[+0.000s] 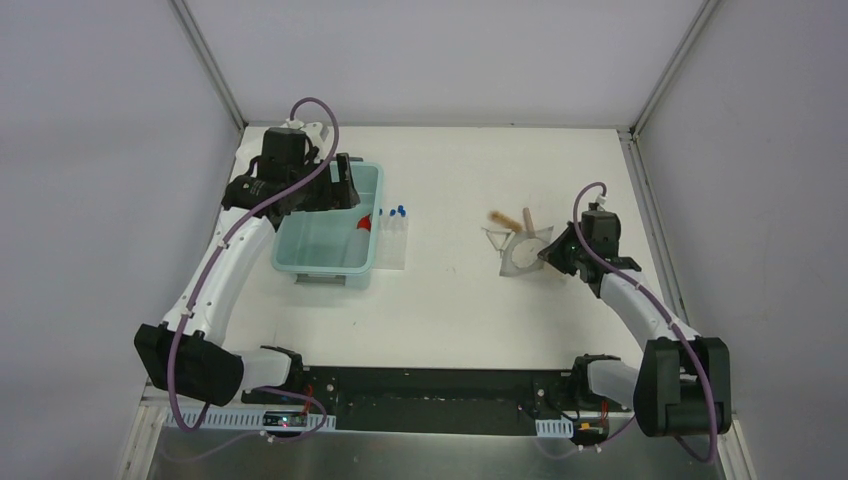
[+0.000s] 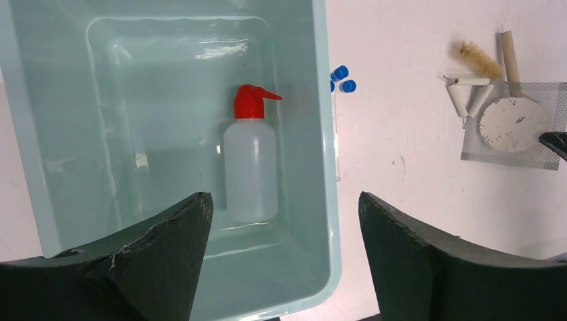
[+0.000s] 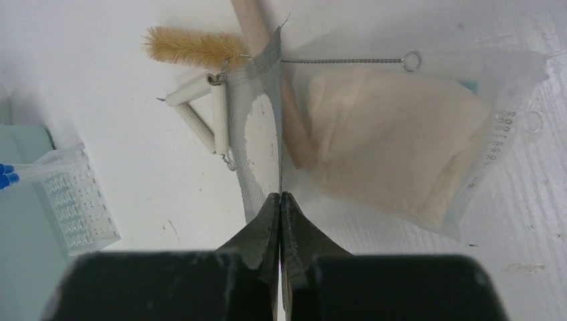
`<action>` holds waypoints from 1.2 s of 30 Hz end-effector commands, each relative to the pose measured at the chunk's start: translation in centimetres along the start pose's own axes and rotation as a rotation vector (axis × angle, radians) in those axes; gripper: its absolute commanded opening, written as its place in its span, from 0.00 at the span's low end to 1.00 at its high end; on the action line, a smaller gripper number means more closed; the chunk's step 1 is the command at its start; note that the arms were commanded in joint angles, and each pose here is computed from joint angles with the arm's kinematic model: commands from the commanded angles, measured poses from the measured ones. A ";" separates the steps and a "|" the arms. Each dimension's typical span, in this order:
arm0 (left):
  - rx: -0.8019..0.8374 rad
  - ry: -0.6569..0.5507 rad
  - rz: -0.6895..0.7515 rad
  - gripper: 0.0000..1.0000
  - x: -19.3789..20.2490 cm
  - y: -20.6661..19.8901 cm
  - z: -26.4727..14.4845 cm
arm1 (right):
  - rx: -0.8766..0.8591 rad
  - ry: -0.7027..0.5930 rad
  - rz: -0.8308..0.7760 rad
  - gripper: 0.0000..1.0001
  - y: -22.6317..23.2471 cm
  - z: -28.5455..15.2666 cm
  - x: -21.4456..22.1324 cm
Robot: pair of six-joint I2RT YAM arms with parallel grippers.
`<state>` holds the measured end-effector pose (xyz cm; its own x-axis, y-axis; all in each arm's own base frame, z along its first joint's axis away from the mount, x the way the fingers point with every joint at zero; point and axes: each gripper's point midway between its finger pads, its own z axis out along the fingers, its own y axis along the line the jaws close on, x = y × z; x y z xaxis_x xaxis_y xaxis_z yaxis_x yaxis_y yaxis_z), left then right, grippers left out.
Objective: Organize the chemistry lab equipment
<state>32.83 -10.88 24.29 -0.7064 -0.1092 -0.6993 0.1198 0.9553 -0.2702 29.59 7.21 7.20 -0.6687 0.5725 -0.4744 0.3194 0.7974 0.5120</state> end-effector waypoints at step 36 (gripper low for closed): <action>0.702 -0.095 -0.242 0.83 -2.4 -16.3 -3.2 | -0.631 -0.291 -0.008 0.00 16.9 -14.5 -5.3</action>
<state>30.72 -21.31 30.48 -0.7037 -0.3402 -0.6238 0.3183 0.6340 -0.7048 28.69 13.21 24.86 -0.4879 0.6249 -0.6095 -0.0766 0.6649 0.7430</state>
